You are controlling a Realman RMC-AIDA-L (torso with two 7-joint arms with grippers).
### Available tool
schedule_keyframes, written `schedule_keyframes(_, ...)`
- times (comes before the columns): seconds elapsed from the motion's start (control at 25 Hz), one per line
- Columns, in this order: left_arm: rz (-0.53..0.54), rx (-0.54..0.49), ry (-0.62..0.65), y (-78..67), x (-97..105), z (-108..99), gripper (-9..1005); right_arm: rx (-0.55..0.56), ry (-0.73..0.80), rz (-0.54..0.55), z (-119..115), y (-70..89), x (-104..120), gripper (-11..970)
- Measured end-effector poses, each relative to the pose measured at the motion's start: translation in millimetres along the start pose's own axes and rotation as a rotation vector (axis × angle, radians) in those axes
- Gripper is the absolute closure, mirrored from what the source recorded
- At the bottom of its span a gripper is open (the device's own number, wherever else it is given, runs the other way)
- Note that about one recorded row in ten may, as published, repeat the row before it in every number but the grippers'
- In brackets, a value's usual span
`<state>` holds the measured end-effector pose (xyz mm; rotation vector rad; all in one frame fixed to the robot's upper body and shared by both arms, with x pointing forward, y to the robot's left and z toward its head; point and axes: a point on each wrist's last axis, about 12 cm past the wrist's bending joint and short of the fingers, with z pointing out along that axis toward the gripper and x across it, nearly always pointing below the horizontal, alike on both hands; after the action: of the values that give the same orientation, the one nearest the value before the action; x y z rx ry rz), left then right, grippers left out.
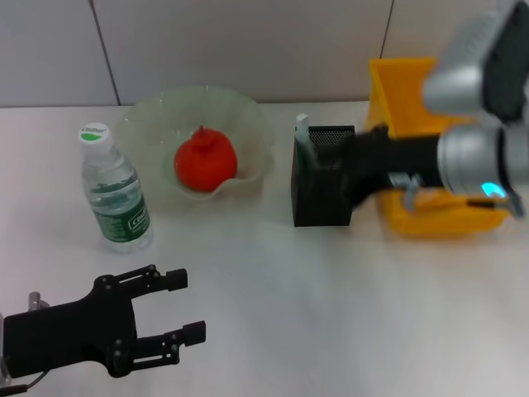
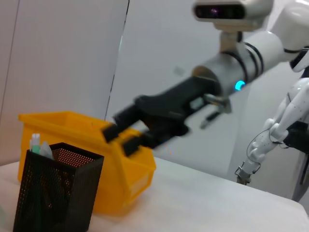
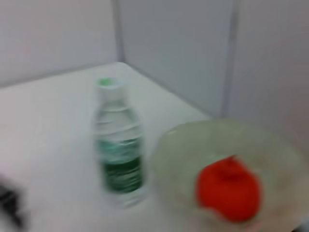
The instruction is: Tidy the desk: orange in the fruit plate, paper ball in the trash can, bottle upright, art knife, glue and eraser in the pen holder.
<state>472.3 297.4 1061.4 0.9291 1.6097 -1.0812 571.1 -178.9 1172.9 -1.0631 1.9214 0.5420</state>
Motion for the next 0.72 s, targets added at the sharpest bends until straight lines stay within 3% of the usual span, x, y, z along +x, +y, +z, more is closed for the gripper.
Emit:
schedule_keyframes(0.12, -0.012, 0.015, 0.000, 1.3, -3, 0, 207, -0.158, -0.069, 0.007, -24, 13.0, 32, 465)
schedule_keyframes(0.24, -0.020, 0.023, 0.007, 3.1, -6, 0, 207, -0.205, -0.109, 0.013, -32, 14.3, 50, 464)
schedule_keyframes(0.32, -0.028, 0.032, 0.017, 6.0, -9, 0, 207, -0.268, -0.149, 0.022, -42, 15.0, 76, 464)
schedule_keyframes(0.48, -0.032, 0.048, 0.023, 6.3, -11, 1, 207, -0.333, -0.185, 0.017, -46, 17.3, 102, 464)
schedule_keyframes(0.72, -0.068, 0.161, 0.099, 5.2, -17, 7, 206, -0.406, -0.233, 0.023, -38, 24.1, 131, 464)
